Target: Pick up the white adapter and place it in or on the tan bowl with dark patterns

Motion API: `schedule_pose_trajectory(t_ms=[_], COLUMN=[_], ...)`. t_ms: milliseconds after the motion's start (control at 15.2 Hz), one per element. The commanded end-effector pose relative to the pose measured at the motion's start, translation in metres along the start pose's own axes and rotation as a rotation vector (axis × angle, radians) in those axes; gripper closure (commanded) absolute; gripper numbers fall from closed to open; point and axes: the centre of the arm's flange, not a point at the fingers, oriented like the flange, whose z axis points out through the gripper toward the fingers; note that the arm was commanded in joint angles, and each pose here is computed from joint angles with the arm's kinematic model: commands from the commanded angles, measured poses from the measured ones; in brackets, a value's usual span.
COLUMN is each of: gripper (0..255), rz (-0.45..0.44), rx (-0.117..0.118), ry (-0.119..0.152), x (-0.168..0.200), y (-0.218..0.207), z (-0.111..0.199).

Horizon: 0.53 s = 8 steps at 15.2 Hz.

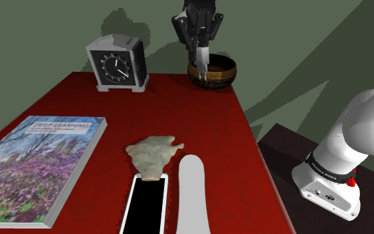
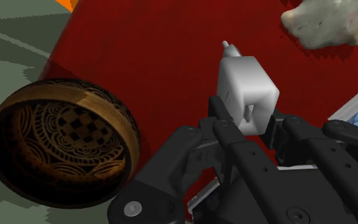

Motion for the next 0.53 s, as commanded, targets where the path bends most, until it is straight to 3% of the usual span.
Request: schedule_pose_trajectory(t_ms=[0, 264, 462], gripper=[255, 255, 255], rz=[0.000, 0.000, 0.000], rx=[0.000, 0.000, 0.000], ry=[0.000, 0.000, 0.000], x=[0.000, 0.000, 0.018], y=[0.000, 0.000, 0.035], z=[-0.010, -0.027, -0.030])
